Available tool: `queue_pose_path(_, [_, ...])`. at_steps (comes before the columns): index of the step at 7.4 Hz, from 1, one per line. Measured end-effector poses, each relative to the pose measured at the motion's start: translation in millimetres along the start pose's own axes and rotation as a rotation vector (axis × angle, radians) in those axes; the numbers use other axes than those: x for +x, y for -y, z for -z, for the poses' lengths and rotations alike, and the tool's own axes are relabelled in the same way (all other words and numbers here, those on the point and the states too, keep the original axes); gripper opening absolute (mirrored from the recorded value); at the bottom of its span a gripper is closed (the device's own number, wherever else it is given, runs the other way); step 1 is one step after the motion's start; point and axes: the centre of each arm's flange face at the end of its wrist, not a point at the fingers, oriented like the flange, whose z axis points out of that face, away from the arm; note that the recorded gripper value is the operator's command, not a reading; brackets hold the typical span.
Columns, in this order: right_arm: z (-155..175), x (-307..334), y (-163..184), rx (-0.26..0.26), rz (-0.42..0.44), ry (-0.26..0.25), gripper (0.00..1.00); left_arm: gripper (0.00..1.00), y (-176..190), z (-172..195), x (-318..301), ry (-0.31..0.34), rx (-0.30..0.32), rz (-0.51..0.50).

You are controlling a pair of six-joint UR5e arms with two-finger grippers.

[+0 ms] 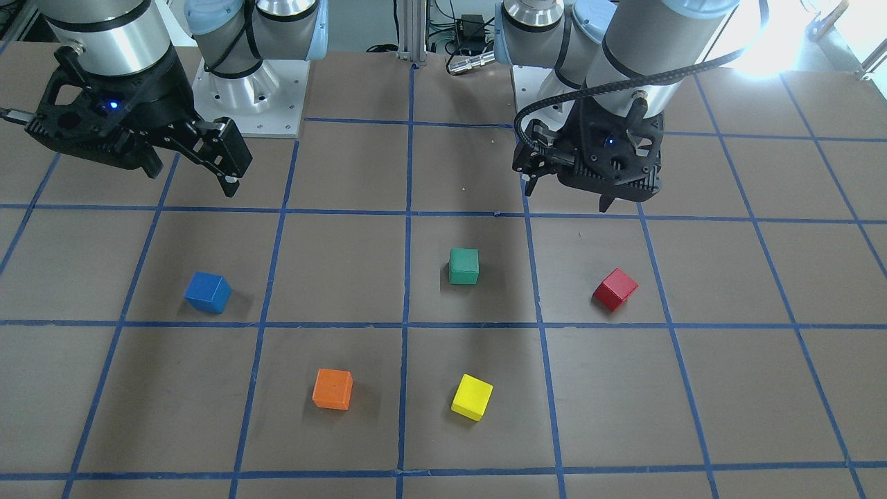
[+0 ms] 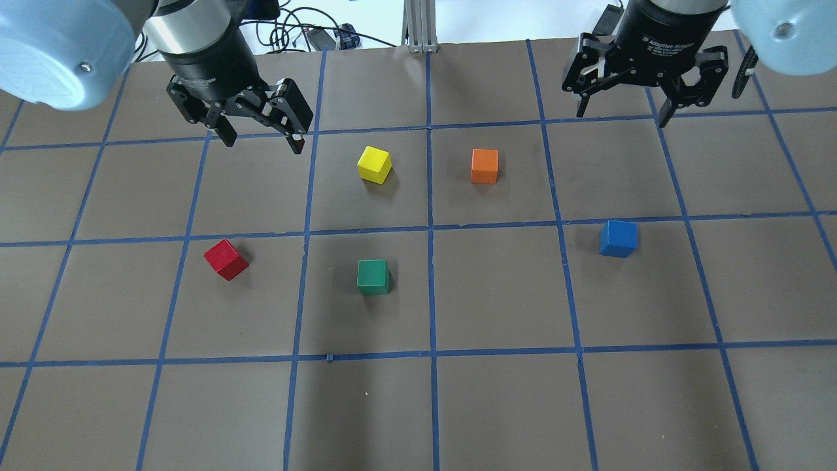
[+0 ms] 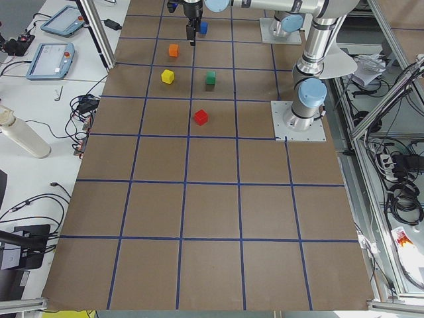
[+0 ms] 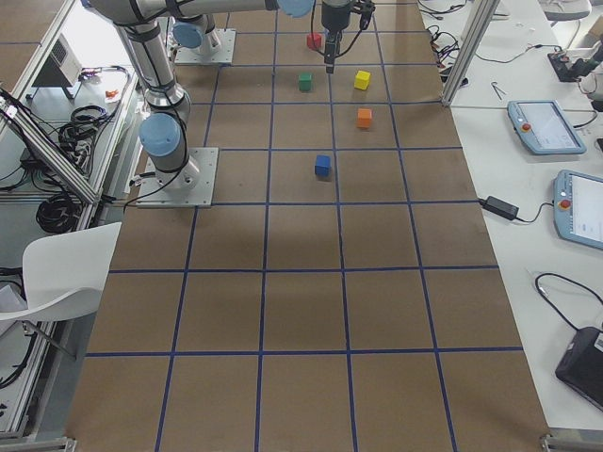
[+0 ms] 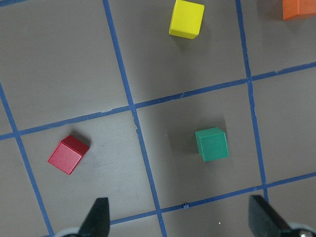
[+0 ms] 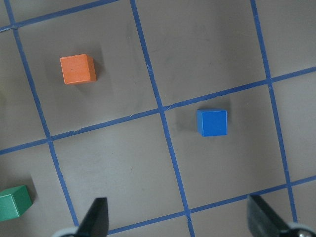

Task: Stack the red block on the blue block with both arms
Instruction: 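Lower the left gripper toward the red cube nearest it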

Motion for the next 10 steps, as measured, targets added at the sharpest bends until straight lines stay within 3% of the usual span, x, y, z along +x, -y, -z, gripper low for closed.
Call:
queue_pose_path(6, [0,-2,-2,-0.008,0.014,0.017,1.00,1.00,-2,-11,-20,-0.001,-0.019,0.010])
queue_pose_path(8, [1,-3,-1,-0.005,0.050,0.017,1.00,1.00,-7,-52,-44,-0.004,-0.065,0.064])
queue_pose_path(10, [-2,-3,0,-0.010,0.061,0.017,1.00,1.00,-21,-106,-91,-0.011,-0.110,0.248])
